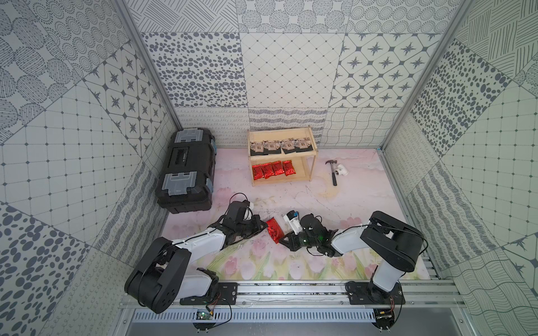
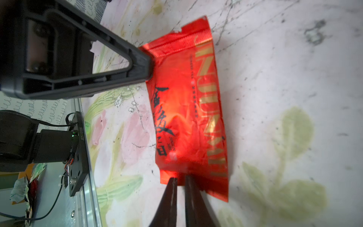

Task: Place the tea bags on the shelf by color
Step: Pick up the tea bag from the center of the board.

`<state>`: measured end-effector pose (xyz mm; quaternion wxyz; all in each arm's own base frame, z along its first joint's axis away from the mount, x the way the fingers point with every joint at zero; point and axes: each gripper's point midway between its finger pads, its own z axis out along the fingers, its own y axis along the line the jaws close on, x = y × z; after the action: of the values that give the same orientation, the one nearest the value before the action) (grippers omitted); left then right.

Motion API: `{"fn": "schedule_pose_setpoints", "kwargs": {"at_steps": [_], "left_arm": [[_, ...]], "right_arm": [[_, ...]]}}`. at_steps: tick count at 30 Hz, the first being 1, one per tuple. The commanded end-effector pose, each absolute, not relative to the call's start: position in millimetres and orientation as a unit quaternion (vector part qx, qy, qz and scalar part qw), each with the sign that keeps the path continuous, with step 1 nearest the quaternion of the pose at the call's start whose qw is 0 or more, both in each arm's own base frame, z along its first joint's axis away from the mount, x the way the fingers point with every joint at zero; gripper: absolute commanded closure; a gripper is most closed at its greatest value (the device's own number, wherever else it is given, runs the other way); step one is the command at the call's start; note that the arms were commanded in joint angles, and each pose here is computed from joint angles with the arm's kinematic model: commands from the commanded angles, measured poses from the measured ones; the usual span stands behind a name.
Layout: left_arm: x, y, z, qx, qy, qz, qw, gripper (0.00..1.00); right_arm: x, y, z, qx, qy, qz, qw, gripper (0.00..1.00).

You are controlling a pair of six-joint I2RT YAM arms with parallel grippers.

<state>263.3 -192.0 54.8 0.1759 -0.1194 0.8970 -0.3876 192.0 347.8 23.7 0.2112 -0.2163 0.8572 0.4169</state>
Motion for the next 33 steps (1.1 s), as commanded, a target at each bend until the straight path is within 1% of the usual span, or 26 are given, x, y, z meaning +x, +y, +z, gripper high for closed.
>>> {"fn": "schedule_pose_setpoints", "kwargs": {"at_steps": [1,2,6,7,9,10,12,14,16,19,25,30,33], "left_arm": [[268.6,-189.9,56.6,-0.108,0.902,-0.372,0.19,1.0],[268.8,-190.1,57.8,-0.109,0.902,-0.372,0.19,1.0],[268.7,-190.8,65.3,-0.123,0.898,-0.379,0.186,1.0],[270.1,-191.0,70.7,-0.128,0.894,-0.384,0.19,1.0],[273.6,-192.6,82.2,-0.144,0.885,-0.398,0.196,1.0],[276.0,-194.1,88.9,-0.153,0.878,-0.408,0.199,1.0],[282.2,-195.9,101.7,-0.174,0.862,-0.428,0.207,1.0],[290.0,-198.0,115.6,-0.189,0.845,-0.45,0.219,1.0],[298.6,-201.7,131.0,-0.195,0.829,-0.472,0.228,1.0],[309.8,-211.8,156.0,-0.187,0.803,-0.513,0.238,1.0],[321.2,-220.0,184.4,-0.188,0.764,-0.567,0.242,1.0],[322.6,-222.7,199.9,-0.184,0.742,-0.598,0.24,1.0],[323.7,-223.9,208.1,-0.183,0.733,-0.61,0.238,1.0]], "right_arm": [[194.5,346.2,28.7,-0.208,0.856,0.422,0.213,0.81],[195.9,345.3,34.2,-0.204,0.855,0.424,0.216,0.76],[207.3,341.9,71.1,-0.187,0.849,0.428,0.249,0.74],[210.3,339.2,80.8,-0.176,0.848,0.426,0.261,0.72],[225.5,329.0,102.2,-0.121,0.85,0.419,0.296,0.61],[233.6,320.5,108.6,-0.08,0.854,0.411,0.309,0.57],[246.1,301.6,123.2,0.006,0.851,0.406,0.334,0.55],[250.5,285.8,135.0,0.083,0.835,0.424,0.342,0.55],[252.0,274.3,144.3,0.141,0.817,0.444,0.341,0.55],[252.7,262.6,155.3,0.192,0.791,0.475,0.334,0.52],[255.1,264.7,167.7,0.227,0.752,0.545,0.293,0.41],[263.3,284.2,171.9,0.211,0.731,0.597,0.255,0.4],[267.5,294.5,183.1,0.188,0.713,0.626,0.252,0.41]]}}
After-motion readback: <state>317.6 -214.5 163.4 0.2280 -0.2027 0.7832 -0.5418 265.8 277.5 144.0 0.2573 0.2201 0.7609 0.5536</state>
